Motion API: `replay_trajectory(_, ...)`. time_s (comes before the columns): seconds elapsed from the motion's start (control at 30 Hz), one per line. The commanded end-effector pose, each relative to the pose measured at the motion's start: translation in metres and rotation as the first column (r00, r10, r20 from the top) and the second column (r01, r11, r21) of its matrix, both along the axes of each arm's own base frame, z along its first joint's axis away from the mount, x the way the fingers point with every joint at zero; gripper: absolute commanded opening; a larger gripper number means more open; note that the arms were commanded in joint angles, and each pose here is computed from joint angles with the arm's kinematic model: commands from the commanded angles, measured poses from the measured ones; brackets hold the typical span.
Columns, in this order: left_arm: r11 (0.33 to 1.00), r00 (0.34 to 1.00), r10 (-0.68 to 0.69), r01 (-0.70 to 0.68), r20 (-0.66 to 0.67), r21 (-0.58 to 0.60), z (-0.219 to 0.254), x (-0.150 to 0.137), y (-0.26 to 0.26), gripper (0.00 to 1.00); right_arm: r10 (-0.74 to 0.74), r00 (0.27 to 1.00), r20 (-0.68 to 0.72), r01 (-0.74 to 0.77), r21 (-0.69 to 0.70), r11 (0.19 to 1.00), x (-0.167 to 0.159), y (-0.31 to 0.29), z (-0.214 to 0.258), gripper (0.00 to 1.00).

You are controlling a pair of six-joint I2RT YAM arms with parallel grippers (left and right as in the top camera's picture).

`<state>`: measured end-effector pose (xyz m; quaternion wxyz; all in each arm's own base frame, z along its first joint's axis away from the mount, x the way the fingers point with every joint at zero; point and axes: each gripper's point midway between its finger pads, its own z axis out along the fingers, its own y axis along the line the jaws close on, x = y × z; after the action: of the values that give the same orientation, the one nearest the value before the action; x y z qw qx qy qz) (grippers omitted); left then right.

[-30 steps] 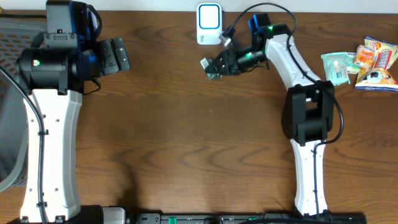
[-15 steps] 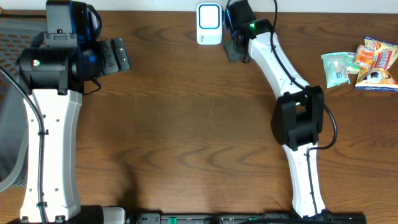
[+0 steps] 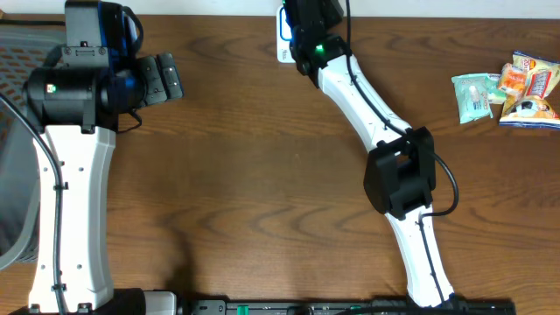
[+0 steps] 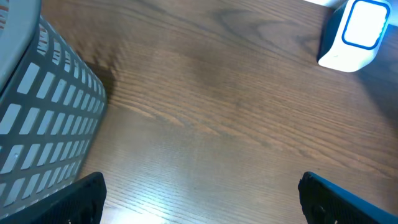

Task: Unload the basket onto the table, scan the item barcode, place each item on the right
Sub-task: 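Lift the ointment box and hold its barcode at the scanner, then carry the ointment box to the right edge and release it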

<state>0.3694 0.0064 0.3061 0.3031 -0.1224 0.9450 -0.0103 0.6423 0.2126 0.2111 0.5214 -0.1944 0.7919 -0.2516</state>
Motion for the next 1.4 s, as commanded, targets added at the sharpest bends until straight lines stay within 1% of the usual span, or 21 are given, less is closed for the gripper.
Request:
replay_trajectory(0.0, 1.0, 1.0, 0.001, 0.0, -0.008, 0.006, -0.002, 0.0, 0.001, 0.98, -0.006, 0.999, 0.047, 0.009, -0.056, 0.998, 0.004, 0.0, 0.014, 0.56)
replay_trajectory(0.07, 1.0, 1.0, 0.001, 0.0, -0.008, 0.006, -0.002, 0.0, 0.001, 0.98, 0.017, 0.999, 0.051, -0.012, -0.083, 0.996, 0.006, 0.008, 0.009, 0.56)
replay_trajectory(0.23, 1.0, 1.0, 0.001, 0.0, -0.008, 0.006, -0.002, 0.0, 0.001, 0.98, 0.073, 0.997, 0.032, -0.065, -0.211, 0.975, 0.01, 0.021, -0.009, 0.56)
replay_trajectory(0.4, 1.0, 1.0, 0.001, 0.0, -0.008, 0.006, -0.002, 0.0, 0.001, 0.98, 0.066, 0.997, 0.03, -0.058, -0.221, 0.973, 0.013, 0.021, -0.021, 0.55)
replay_trajectory(0.57, 1.0, 1.0, 0.001, 0.0, -0.008, 0.006, -0.002, 0.0, 0.001, 0.98, 0.046, 0.999, -0.014, -0.047, -0.285, 0.957, 0.012, 0.018, -0.043, 0.55)
replay_trajectory(0.7, 1.0, 1.0, 0.001, 0.0, -0.008, 0.006, -0.002, 0.0, 0.001, 0.98, 0.036, 0.999, -0.018, -0.039, -0.29, 0.956, 0.011, 0.018, -0.046, 0.56)
replay_trajectory(0.97, 1.0, 1.0, 0.001, 0.0, -0.008, 0.006, -0.002, 0.0, 0.001, 0.98, 0.031, 1.0, -0.006, -0.031, -0.311, 0.95, 0.012, 0.015, -0.04, 0.58)
replay_trajectory(1.07, 1.0, 1.0, 0.001, 0.0, -0.008, 0.006, -0.002, 0.0, 0.001, 0.98, 0.011, 1.0, 0.013, -0.007, -0.271, 0.963, 0.013, 0.011, -0.036, 0.58)
replay_trajectory(1.13, 1.0, 1.0, 0.001, 0.0, -0.008, 0.006, -0.002, 0.0, 0.001, 0.98, -0.006, 0.999, 0.035, 0.014, -0.224, 0.975, 0.013, 0.007, -0.026, 0.6)
replay_trajectory(1.23, 1.0, 1.0, 0.001, 0.0, -0.008, 0.006, -0.002, 0.0, 0.001, 0.98, -0.029, 0.998, 0.053, 0.04, -0.2, 0.979, 0.012, -0.006, -0.004, 0.6)
replay_trajectory(1.37, 1.0, 1.0, 0.001, 0.0, -0.008, 0.006, -0.002, 0.0, 0.001, 0.98, -0.101, 0.992, 0.069, 0.11, -0.138, 0.984, 0.008, -0.045, 0.033, 0.61)
